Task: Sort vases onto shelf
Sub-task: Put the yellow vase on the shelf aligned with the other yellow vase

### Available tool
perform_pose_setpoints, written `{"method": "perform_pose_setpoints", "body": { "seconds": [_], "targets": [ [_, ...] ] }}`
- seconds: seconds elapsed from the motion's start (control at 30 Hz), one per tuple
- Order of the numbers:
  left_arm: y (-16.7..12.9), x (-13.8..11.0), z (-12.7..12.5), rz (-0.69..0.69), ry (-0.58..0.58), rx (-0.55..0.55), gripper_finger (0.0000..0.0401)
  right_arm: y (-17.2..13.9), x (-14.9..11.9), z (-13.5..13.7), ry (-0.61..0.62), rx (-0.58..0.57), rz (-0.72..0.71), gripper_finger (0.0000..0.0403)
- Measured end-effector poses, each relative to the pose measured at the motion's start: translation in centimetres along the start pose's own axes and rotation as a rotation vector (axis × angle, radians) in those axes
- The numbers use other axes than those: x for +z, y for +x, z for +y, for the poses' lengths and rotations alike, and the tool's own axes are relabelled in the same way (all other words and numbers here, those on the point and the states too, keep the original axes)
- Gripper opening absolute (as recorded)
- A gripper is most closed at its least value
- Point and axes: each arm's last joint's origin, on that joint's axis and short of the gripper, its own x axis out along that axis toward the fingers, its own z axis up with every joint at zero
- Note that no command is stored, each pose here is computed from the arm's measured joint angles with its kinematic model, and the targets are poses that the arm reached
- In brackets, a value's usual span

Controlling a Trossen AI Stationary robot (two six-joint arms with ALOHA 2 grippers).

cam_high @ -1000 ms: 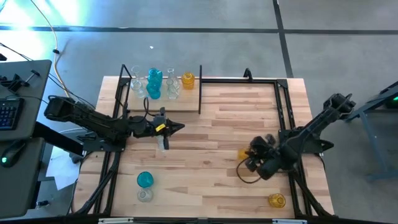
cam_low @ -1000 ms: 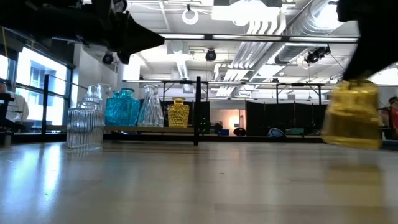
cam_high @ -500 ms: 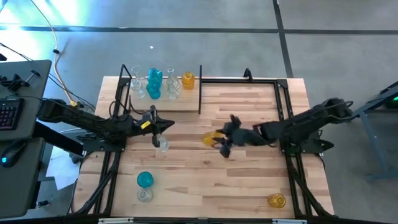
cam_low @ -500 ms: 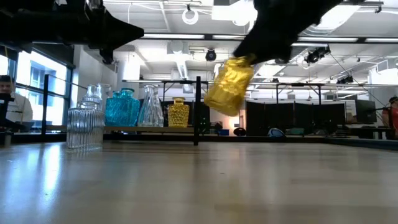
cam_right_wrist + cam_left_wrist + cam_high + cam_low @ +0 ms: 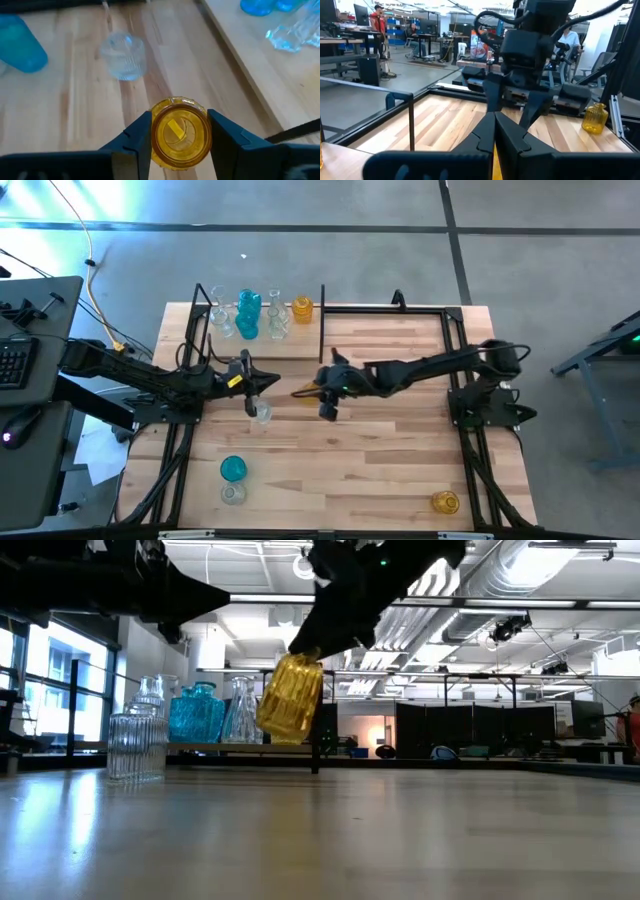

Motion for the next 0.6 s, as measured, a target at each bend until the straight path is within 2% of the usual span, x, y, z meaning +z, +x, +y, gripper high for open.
{"method": "perform_pose_setpoints", "body": {
  "seconds": [0.23, 0.6],
  "targets": [
    [0.0, -0.1, 0.0, 0.006, -0.004, 0.0, 0.0, 3.1, 0.7, -0.3, -0.039, -0.022, 0.092, 0.0126],
    [0.0, -0.1, 0.0, 0.008, -0.007, 0.0, 0.0, 4.4, 0.5, -1.4, -0.028, -0.048, 0.118, 0.0132]
  ]
}}
